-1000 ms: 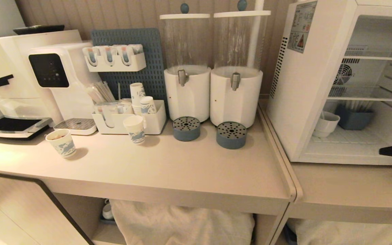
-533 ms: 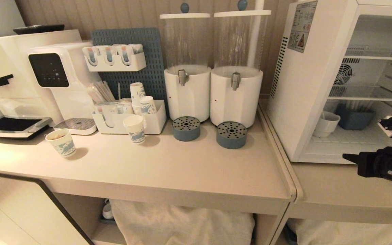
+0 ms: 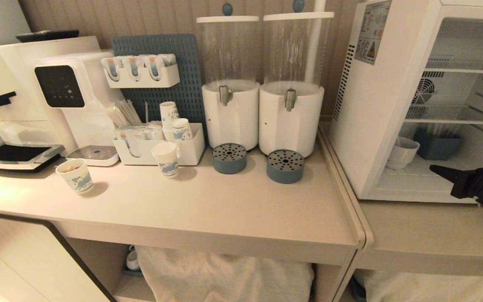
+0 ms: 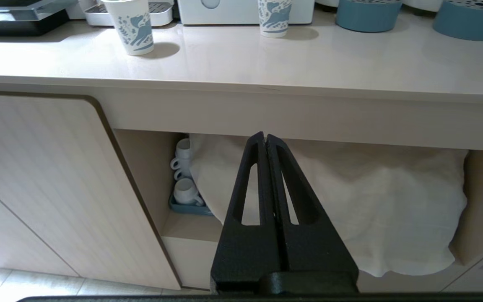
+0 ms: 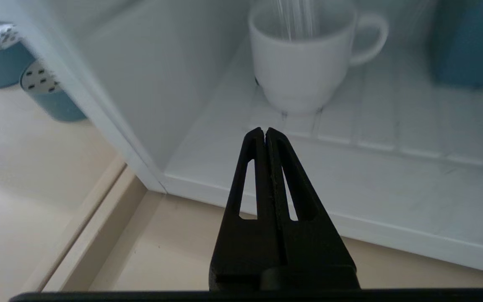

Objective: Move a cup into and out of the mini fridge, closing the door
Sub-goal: Take the ceramic cup out of the freezer

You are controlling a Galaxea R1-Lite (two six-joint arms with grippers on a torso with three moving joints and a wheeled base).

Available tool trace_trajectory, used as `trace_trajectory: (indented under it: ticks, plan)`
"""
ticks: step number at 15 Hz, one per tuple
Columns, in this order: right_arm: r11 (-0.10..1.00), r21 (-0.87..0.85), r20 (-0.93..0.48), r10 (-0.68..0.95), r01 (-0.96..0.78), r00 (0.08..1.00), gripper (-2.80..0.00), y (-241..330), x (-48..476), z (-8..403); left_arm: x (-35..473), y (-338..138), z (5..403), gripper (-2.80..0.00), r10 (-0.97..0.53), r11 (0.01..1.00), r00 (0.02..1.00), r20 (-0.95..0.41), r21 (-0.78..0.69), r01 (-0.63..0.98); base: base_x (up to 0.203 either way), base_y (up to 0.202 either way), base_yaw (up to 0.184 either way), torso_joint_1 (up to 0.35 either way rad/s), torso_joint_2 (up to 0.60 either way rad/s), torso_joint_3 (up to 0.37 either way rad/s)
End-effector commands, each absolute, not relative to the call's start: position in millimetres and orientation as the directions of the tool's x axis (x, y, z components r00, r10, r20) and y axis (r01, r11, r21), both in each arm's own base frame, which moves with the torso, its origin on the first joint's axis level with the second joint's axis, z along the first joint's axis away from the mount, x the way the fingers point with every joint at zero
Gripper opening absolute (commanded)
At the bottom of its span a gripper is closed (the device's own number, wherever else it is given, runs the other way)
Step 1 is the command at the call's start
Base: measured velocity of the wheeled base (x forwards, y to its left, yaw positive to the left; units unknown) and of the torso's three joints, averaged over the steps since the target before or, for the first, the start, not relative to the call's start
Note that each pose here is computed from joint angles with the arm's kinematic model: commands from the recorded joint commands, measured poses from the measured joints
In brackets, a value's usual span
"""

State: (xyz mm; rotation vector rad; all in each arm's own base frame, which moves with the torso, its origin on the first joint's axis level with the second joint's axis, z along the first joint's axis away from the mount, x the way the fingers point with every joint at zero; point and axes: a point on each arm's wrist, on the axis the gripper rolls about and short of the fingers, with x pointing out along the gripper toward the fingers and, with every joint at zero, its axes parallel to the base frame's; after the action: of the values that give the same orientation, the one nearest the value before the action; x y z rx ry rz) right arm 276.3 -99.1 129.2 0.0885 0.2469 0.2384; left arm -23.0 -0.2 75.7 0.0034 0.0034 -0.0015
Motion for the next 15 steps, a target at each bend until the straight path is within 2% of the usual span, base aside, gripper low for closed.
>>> trace_trajectory:
  ticks: [1, 5, 6, 9, 15]
  plan:
    - [0.952, 0.168, -0.274, 0.295, -0.257, 0.915, -2.80, -104, 287, 123, -23, 0, 76, -2.80, -0.002, 1.000, 1.000, -0.003, 0.001, 0.002, 0.000, 0.000, 0.000, 0.000, 0.00, 0.000]
    - [0.931, 0.207, -0.303, 0.354, -0.301, 0.885, -2.80, -111, 306, 103, -23, 0, 76, -2.80, -0.002, 1.000, 1.000, 0.004, 0.000, 0.002, 0.000, 0.000, 0.000, 0.000, 0.00, 0.000]
    - [0.929, 0.206, -0.304, 0.360, -0.307, 0.882, 0.00, -114, 313, 100, -23, 0, 76, -2.80, -0.002, 1.000, 1.000, 0.004, 0.000, 0.002, 0.000, 0.000, 0.000, 0.000, 0.00, 0.000]
    - [0.906, 0.239, -0.306, 0.411, -0.348, 0.859, 0.00, -117, 321, 98, -23, 0, 76, -2.80, -0.002, 1.000, 1.000, 0.003, -0.002, 0.002, 0.000, 0.000, 0.000, 0.000, 0.00, 0.000]
    - [0.911, 0.213, -0.289, 0.405, -0.354, 0.868, 0.00, -120, 331, 101, -23, 0, 76, -2.80, -0.002, 1.000, 1.000, 0.003, -0.002, 0.002, 0.000, 0.000, 0.000, 0.000, 0.00, 0.000]
